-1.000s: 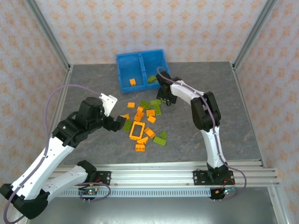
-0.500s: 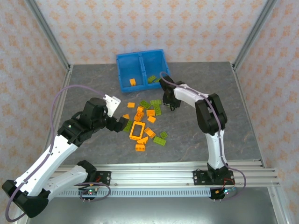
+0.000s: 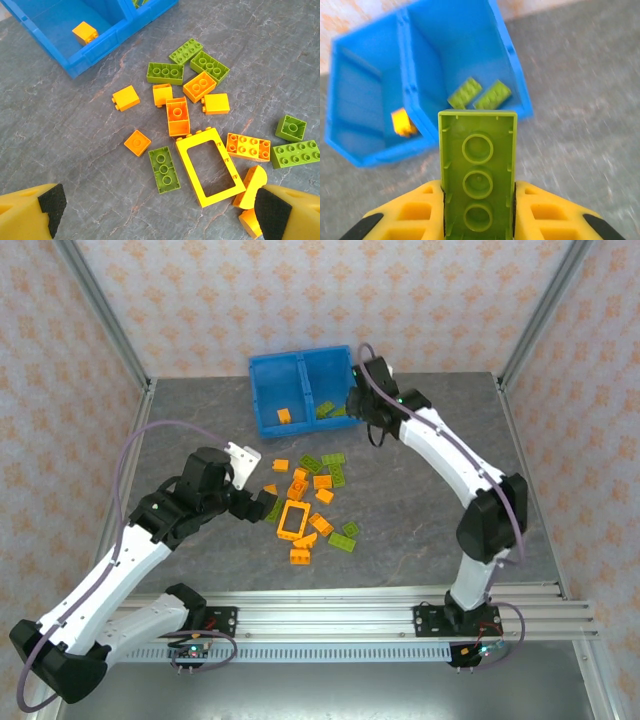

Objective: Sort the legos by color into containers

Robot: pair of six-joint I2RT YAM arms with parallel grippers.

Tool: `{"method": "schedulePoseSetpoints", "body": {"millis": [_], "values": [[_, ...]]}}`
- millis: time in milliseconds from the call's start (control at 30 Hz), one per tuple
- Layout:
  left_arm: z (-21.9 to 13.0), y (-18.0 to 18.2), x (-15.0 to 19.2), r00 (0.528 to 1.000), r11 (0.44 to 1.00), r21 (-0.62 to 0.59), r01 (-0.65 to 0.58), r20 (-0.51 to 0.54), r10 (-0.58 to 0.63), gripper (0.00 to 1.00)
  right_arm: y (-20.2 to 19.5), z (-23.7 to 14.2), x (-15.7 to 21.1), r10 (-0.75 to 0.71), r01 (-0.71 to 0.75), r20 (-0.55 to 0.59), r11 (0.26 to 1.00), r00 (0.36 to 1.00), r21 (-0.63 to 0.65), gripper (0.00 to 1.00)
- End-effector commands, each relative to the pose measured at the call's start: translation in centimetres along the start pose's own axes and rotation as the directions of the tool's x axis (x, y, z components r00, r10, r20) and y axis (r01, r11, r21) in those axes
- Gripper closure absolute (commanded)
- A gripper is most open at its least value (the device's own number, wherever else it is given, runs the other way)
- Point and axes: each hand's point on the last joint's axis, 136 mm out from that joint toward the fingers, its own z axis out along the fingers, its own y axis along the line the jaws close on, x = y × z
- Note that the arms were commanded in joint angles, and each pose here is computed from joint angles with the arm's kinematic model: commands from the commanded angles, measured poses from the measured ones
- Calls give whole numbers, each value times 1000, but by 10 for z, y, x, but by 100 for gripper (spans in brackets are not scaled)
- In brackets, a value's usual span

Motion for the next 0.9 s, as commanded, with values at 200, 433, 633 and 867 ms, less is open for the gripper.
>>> {"method": "schedulePoseSetpoints", "body": {"millis": [200, 433, 633, 867], "values": [[-2, 12, 0, 1000, 999, -52, 2, 27, 0, 0, 6, 115, -17, -106, 110, -48, 991, 993, 82, 70], [0, 16, 1, 1000, 998, -62, 17, 25, -16, 0, 14, 176, -4, -137, 139, -75, 990, 988, 27, 67], [5, 18, 3, 1000, 998, -60, 26, 9, -26, 0, 15, 188, -5, -140, 142, -65, 990, 988, 17, 51], [10, 19, 4, 999, 998, -59, 33, -7, -33, 0, 28, 134, -32, -121, 119, -41, 992, 992, -38, 49]]}}
